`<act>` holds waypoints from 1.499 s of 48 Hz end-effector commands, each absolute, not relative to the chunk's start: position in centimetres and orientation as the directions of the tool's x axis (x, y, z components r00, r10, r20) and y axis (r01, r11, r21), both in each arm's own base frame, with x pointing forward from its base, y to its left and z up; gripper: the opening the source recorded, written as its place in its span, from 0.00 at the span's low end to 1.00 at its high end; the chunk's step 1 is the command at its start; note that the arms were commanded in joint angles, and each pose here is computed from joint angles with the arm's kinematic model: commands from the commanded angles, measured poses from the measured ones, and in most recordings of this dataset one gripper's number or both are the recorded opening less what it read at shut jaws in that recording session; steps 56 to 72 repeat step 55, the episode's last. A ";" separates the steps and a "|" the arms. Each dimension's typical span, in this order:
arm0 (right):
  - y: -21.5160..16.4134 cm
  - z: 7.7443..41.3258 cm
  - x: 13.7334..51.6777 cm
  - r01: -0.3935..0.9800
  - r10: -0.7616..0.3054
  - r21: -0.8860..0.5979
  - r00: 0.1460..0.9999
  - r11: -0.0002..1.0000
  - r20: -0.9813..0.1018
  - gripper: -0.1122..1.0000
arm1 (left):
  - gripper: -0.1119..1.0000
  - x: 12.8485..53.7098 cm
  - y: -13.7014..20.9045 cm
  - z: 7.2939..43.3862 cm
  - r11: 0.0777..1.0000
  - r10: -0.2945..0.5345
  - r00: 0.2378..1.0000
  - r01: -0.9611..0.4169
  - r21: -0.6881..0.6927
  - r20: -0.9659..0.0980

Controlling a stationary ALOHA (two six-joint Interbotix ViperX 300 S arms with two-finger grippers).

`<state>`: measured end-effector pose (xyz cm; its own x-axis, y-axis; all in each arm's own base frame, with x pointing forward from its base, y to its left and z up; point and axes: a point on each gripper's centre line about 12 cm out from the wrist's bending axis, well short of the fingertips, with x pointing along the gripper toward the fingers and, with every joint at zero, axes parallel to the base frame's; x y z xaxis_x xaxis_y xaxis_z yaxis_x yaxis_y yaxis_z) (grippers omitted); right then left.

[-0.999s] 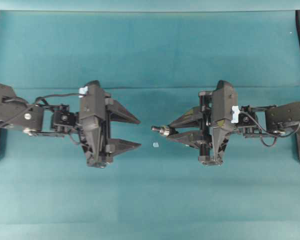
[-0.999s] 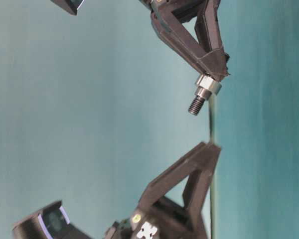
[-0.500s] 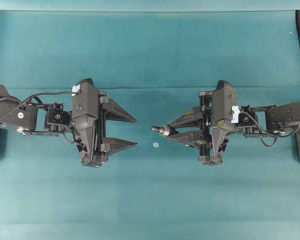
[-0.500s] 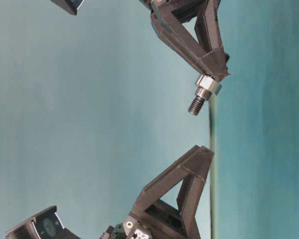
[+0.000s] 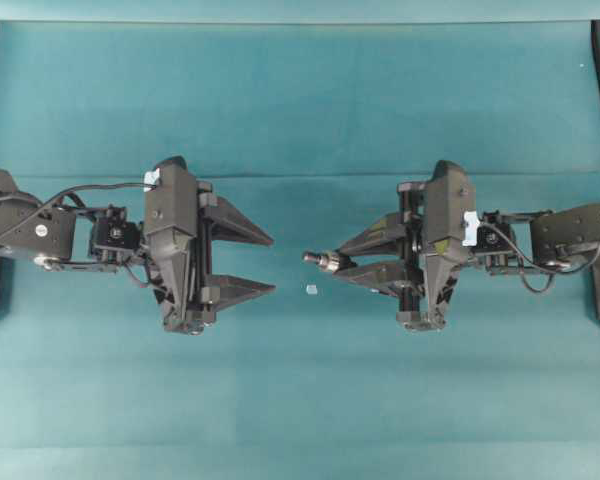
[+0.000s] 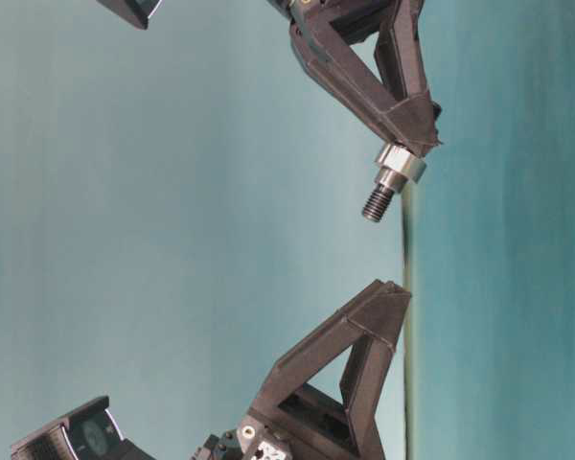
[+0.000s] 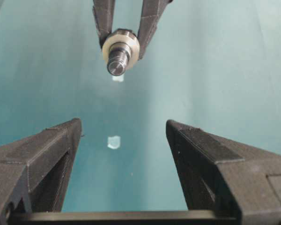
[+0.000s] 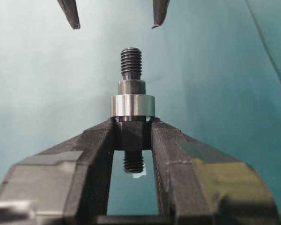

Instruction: Insert the washer onto the shaft with both hands.

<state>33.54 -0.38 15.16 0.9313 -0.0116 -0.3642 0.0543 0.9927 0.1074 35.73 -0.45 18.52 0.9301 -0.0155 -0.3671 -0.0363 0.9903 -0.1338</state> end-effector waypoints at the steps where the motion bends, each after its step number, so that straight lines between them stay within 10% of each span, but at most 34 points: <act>1: -0.3 16.1 33.9 0.047 -0.010 0.105 0.943 0.993 -0.333 0.10 | 0.83 36.0 -0.5 19.5 0.990 -0.017 0.942 -0.030 -0.134 -0.335; 72: -0.3 16.0 33.9 0.048 -0.010 0.104 0.939 0.993 -0.343 0.10 | 0.83 36.0 -0.5 19.5 0.990 -0.017 0.941 -0.030 -0.134 -0.337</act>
